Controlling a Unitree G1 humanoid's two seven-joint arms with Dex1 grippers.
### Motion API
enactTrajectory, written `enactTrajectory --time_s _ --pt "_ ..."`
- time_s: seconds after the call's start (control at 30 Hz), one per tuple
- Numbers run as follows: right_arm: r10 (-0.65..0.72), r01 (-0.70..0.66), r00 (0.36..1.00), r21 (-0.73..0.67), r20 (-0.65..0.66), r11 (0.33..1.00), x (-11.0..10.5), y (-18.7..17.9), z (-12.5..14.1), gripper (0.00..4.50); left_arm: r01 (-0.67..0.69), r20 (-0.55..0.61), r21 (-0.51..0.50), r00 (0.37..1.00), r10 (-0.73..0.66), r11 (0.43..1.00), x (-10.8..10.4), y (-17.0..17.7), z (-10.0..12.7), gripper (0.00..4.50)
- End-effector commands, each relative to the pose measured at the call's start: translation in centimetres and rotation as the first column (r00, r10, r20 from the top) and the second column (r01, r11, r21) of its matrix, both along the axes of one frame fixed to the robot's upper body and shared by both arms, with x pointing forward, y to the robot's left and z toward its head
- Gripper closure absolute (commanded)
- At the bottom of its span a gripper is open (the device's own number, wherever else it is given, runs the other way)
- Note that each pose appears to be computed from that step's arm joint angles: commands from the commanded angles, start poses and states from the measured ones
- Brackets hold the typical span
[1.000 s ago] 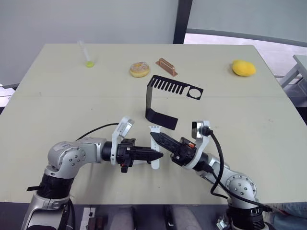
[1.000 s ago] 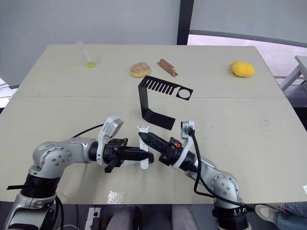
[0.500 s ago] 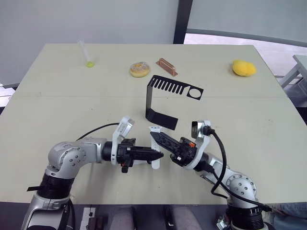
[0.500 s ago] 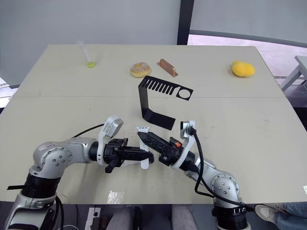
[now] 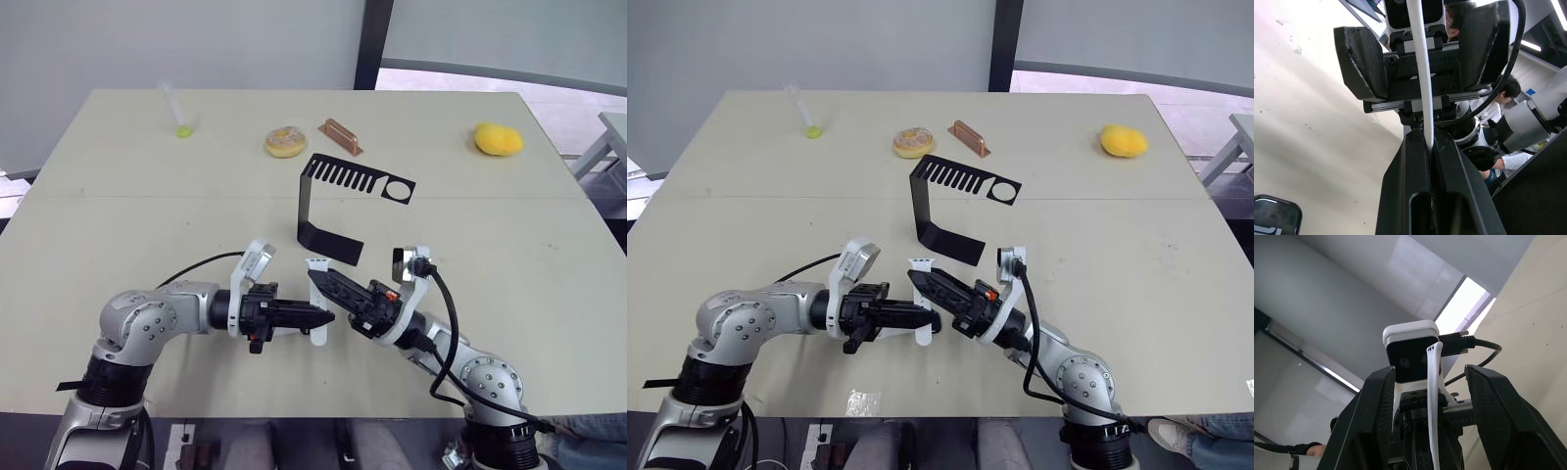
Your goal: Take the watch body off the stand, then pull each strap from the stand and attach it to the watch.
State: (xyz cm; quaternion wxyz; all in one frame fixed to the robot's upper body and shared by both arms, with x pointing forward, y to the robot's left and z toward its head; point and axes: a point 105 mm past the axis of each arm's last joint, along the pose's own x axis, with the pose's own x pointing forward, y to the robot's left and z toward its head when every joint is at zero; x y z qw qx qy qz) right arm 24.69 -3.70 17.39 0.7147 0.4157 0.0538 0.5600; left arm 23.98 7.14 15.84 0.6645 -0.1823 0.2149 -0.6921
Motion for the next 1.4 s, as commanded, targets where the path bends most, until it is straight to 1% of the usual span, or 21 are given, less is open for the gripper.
enactTrajectory --time_s 0.03,0.4,0.43,0.5,0.53,0.6,0.93,0.97,1.0,1.07,1.13,1.17,1.23,1.3,1.33,1.4 --pt "0.005 -0.006 0.999 0.045 0.038 0.999 -0.3 -0.4 0.9 2.12 0.008 0.037 -0.017 0.999 -0.008 1.000 -0.3 -0.2 0.6 4.50" --pt "0.002 -0.003 0.999 0.044 0.033 0.999 -0.2 -0.5 0.6 2.12 0.005 0.039 -0.017 0.999 -0.005 1.000 -0.2 -0.2 0.6 4.50" --pt "0.001 -0.002 0.999 0.045 0.032 0.999 -0.2 -0.5 0.6 2.35 0.006 0.039 -0.017 0.999 -0.005 1.000 -0.2 -0.2 0.6 4.50" --pt "0.001 -0.003 0.999 0.044 0.032 0.999 -0.2 -0.5 0.6 2.94 0.006 0.039 -0.017 0.999 -0.006 1.000 -0.2 -0.2 0.6 4.50" --pt "0.003 -0.005 0.999 0.047 0.032 0.999 -0.3 -0.5 0.6 3.55 0.008 0.040 -0.014 0.999 -0.007 1.000 -0.2 -0.3 0.5 4.50" --pt "0.008 -0.009 0.999 0.053 0.033 0.999 -0.3 -0.5 0.6 4.47 0.011 0.040 -0.010 0.999 -0.010 1.000 -0.3 -0.3 0.5 4.50" --pt "0.031 -0.036 0.998 0.096 0.053 0.995 -0.8 -0.4 1.5 4.47 0.024 0.035 -0.008 0.999 -0.023 1.000 -0.6 -0.4 0.2 4.50" --pt "0.024 -0.030 0.998 0.093 0.066 0.995 -0.8 -0.5 1.7 4.47 0.026 0.059 -0.023 0.998 -0.024 0.999 -0.7 -0.3 0.5 4.50" --pt "0.018 -0.025 0.997 0.091 0.075 0.996 -0.8 -0.5 1.9 4.49 0.027 0.078 -0.035 0.997 -0.024 0.999 -0.7 -0.3 0.7 4.19" --pt "-0.008 0.001 0.993 0.063 0.119 0.998 -0.7 -0.8 2.4 4.50 0.042 0.189 0.004 0.981 -0.042 0.999 -1.2 -0.1 0.5 3.48" --pt "-0.037 0.037 0.982 0.005 0.186 0.999 -0.7 -1.1 2.7 4.50 0.037 0.313 0.021 0.949 -0.042 0.999 -1.4 0.3 0.6 2.49" --pt "-0.063 0.076 0.968 -0.047 0.243 0.996 -0.8 -1.6 2.8 4.50 0.004 0.371 0.011 0.929 -0.008 1.000 -1.3 0.9 1.0 2.06" --pt "-0.103 0.148 0.939 -0.116 0.328 0.982 -0.9 -2.8 3.0 4.50 -0.055 0.463 0.018 0.885 0.041 0.998 -1.1 2.5 1.4 1.03" --pt "-0.154 0.250 0.898 -0.189 0.412 0.950 -0.8 -4.7 3.1 4.50 -0.136 0.544 0.025 0.833 0.100 0.990 -0.7 4.3 1.8 0.02" --pt "-0.172 0.312 0.868 -0.241 0.465 0.919 -0.8 -5.8 2.9 4.50 -0.181 0.584 0.041 0.802 0.123 0.983 -0.5 5.5 1.9 0.02" --pt "-0.186 0.389 0.830 -0.306 0.525 0.869 -0.9 -7.5 2.5 4.50 -0.255 0.636 0.078 0.757 0.149 0.964 -0.2 7.6 2.0 0.02"
